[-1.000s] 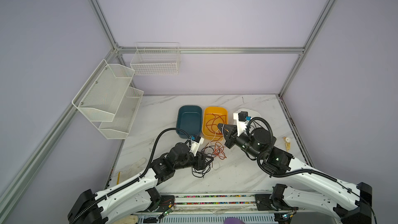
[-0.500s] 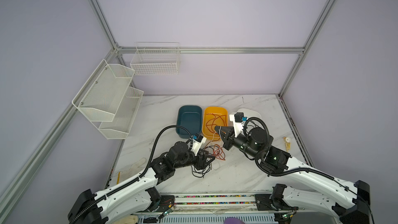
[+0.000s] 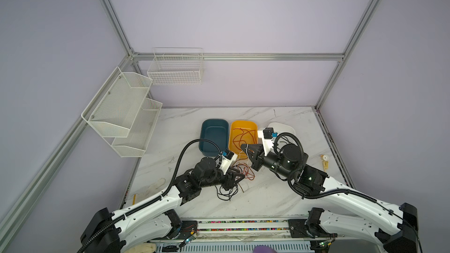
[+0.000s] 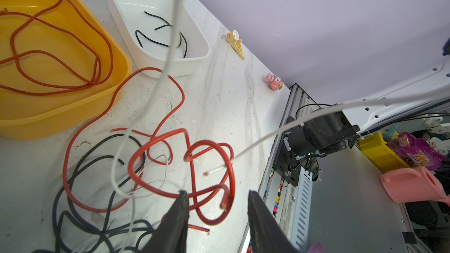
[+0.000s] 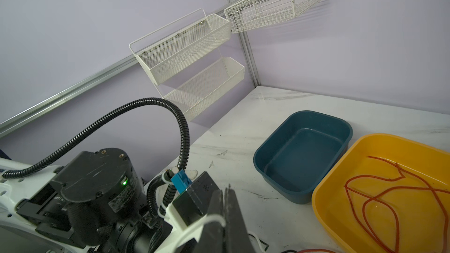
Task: Untangle the cables
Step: 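Hold the white wire with the right gripper while the left gripper lowers the red wire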
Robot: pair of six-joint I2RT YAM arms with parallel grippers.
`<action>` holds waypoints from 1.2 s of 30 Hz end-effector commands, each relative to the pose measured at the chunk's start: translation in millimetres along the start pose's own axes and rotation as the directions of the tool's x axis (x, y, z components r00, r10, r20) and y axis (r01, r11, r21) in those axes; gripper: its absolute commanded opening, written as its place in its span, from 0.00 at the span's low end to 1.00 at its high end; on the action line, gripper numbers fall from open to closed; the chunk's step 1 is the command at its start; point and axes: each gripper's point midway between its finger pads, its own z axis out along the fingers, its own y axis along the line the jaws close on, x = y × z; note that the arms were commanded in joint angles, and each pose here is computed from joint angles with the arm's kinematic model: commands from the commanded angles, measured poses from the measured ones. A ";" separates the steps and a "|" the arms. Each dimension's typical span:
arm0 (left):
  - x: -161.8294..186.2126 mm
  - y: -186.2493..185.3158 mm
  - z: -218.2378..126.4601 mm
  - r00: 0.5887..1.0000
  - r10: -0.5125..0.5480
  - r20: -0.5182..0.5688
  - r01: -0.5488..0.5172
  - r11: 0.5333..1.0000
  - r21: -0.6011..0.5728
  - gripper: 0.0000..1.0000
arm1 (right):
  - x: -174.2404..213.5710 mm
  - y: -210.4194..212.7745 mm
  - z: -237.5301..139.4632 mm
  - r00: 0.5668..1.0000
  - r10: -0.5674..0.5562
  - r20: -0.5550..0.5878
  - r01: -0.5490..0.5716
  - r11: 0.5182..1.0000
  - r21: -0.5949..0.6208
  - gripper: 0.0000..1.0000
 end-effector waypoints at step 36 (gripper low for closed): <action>-22.8 -37.8 -53.3 0.996 -0.036 0.079 0.030 0.996 0.080 0.00 | -12.5 -25.6 -1.5 0.997 0.041 0.066 -0.051 0.986 0.157 0.00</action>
